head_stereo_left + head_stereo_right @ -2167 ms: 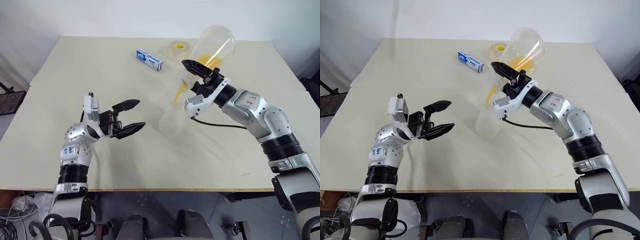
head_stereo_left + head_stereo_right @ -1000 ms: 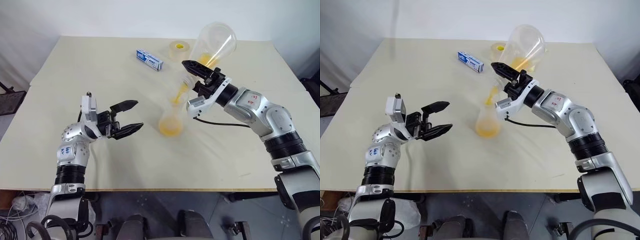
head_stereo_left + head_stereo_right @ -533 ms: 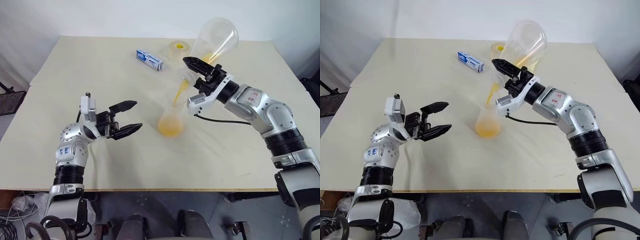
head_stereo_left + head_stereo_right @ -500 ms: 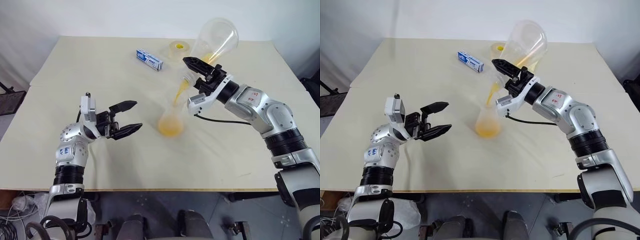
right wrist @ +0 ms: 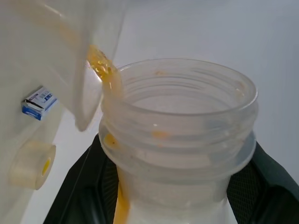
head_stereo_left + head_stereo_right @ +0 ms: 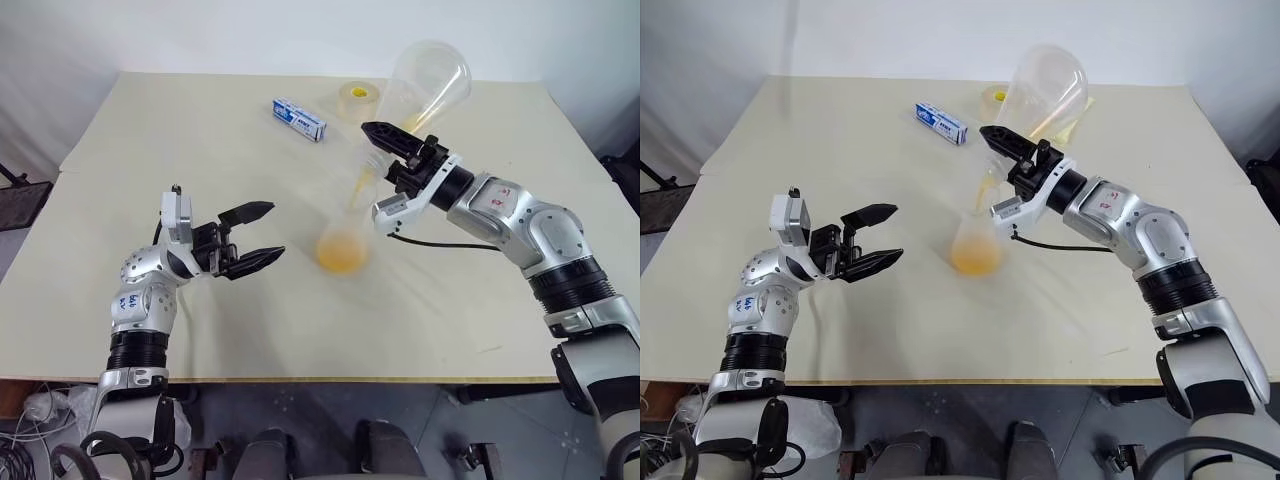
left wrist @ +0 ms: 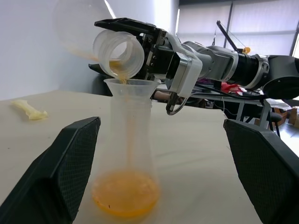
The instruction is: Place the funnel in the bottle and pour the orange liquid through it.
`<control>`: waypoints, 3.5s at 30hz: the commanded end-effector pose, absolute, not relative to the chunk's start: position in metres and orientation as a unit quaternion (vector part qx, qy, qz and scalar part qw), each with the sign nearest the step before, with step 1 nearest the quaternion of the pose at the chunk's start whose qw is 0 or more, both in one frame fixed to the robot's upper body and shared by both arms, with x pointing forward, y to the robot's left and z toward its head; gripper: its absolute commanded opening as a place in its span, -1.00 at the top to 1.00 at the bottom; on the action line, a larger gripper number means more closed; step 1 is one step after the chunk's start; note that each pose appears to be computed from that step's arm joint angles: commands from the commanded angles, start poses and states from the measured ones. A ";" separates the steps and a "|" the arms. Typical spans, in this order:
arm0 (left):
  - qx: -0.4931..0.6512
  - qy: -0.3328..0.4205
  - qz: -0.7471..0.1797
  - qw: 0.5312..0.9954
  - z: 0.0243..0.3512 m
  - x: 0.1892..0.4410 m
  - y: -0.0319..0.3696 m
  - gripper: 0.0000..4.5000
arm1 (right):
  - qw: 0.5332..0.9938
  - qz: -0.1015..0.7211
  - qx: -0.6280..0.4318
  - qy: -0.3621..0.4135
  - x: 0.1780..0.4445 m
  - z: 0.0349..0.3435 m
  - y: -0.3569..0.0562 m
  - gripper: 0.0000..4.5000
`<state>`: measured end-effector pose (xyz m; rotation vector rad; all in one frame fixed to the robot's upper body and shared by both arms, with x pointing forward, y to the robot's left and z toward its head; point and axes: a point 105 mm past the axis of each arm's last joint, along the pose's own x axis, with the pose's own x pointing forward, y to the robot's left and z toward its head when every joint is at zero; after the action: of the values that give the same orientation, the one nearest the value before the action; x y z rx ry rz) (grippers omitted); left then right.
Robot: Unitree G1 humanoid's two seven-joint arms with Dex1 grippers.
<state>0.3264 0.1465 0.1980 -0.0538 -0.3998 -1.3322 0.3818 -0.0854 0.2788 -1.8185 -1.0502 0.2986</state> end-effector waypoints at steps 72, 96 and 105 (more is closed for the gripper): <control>-0.023 -0.123 -0.562 0.818 0.212 0.344 0.148 -1.00 | 0.984 -0.007 0.048 -0.169 0.402 0.274 -0.280 -0.13; 0.003 -0.083 -0.471 0.878 0.202 0.364 0.160 -1.00 | 0.976 0.048 -0.003 -0.212 0.395 0.288 -0.258 -0.99; -0.003 -0.094 -0.482 0.871 0.201 0.355 0.165 -1.00 | 0.945 0.185 -0.044 -0.265 0.370 0.336 -0.223 -0.99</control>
<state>0.3600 0.1601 0.1883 -0.0297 -0.1343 -1.0091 0.3862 -0.2346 0.3215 -0.0392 -0.4955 0.2792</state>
